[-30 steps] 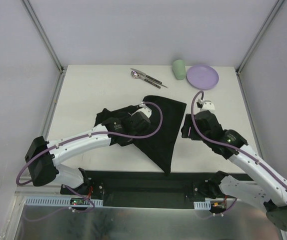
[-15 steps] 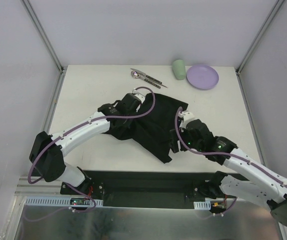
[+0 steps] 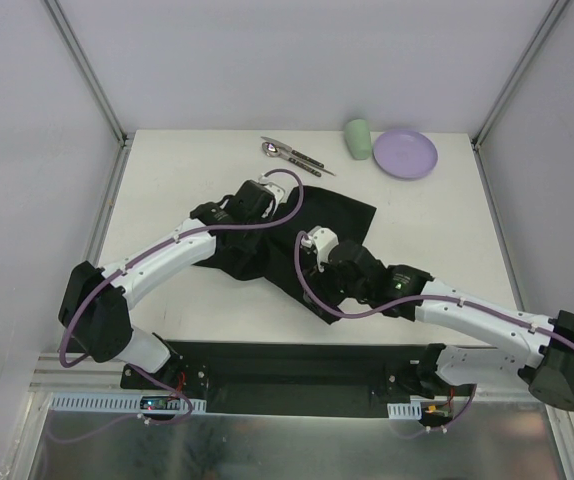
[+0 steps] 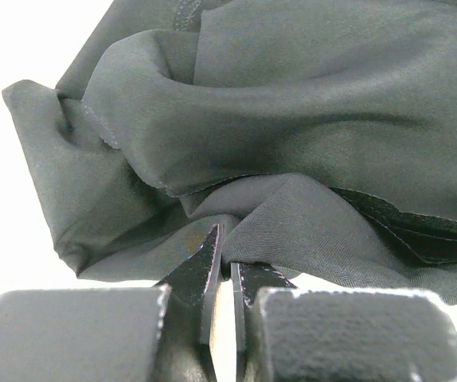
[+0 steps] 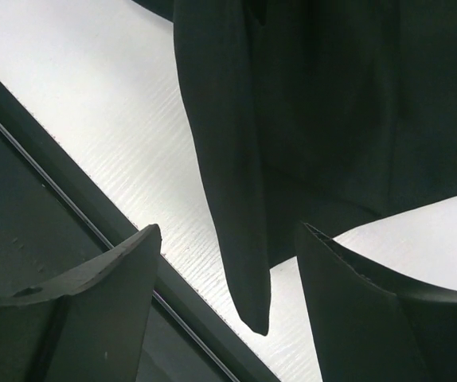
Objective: Set the dinner table for one person
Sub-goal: Flatten out the napkin at the center of the board.
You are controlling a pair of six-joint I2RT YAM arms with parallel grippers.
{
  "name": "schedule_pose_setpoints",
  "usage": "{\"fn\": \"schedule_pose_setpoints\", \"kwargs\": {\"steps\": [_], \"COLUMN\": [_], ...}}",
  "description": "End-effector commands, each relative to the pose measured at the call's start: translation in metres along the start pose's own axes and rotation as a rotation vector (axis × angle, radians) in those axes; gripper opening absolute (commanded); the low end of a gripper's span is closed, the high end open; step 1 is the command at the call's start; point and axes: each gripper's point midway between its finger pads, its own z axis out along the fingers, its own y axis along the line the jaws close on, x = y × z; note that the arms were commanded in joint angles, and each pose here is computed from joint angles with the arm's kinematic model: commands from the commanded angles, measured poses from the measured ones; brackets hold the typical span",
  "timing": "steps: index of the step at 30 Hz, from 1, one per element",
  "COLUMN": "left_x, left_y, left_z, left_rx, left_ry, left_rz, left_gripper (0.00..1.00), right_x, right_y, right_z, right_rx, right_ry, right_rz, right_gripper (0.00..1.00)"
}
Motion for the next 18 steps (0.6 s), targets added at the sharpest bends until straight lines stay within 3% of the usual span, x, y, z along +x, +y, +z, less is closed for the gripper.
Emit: {"fn": "schedule_pose_setpoints", "kwargs": {"steps": [1, 18], "left_x": [-0.015, -0.014], "left_y": [0.004, 0.015], "left_z": [-0.002, -0.004], "left_rx": [0.010, 0.002], "left_ry": [-0.042, -0.044], "left_rz": [-0.012, -0.030], "left_gripper": [0.00, 0.00], "right_x": [-0.018, 0.007], "right_y": [0.007, 0.006], "right_z": [0.002, 0.031], "right_rx": [-0.012, 0.009], "right_ry": [-0.048, 0.041], "right_rz": [-0.038, -0.086], "right_gripper": [0.71, 0.70]}}
